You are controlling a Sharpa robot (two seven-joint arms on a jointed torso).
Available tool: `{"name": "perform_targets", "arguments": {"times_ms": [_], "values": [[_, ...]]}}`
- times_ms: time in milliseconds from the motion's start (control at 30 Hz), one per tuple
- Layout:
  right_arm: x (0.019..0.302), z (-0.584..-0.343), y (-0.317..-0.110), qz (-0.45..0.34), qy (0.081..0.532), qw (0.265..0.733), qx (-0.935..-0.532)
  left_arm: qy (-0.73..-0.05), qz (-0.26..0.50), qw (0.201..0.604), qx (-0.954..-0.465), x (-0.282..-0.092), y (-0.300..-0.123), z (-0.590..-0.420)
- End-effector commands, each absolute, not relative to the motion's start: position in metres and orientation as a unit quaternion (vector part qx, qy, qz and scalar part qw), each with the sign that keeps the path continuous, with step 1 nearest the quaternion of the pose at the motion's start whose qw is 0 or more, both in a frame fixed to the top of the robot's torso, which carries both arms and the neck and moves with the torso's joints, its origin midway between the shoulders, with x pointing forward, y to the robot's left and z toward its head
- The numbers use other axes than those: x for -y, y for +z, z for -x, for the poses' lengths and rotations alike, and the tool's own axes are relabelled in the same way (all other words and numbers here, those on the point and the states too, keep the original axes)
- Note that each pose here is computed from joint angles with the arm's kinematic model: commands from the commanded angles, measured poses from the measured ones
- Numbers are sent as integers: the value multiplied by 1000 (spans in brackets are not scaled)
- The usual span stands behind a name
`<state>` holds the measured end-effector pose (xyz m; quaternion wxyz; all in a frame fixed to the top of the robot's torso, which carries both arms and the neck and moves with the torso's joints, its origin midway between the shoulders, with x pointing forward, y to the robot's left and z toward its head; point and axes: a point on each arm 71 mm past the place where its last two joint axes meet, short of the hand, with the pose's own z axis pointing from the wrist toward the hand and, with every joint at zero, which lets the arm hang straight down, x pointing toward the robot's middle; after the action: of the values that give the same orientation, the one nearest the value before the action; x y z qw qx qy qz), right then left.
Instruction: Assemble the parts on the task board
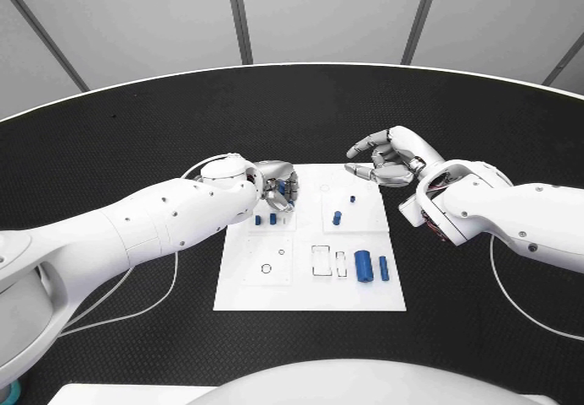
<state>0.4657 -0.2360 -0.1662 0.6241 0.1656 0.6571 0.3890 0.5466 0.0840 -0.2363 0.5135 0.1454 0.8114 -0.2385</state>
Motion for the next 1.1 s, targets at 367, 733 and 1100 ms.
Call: {"name": "perform_targets", "arguments": {"times_ms": [367, 733, 1100], "values": [[236, -465, -166, -165, 389, 624, -658, -241, -150, 508, -813, -81, -237, -545], [236, -465, -166, -165, 390, 623, -658, -240, -151, 505, -816, -81, -237, -545], [236, -465, -166, -165, 390, 624, -657, -237, -151, 502, -818, -82, -238, -546]]}}
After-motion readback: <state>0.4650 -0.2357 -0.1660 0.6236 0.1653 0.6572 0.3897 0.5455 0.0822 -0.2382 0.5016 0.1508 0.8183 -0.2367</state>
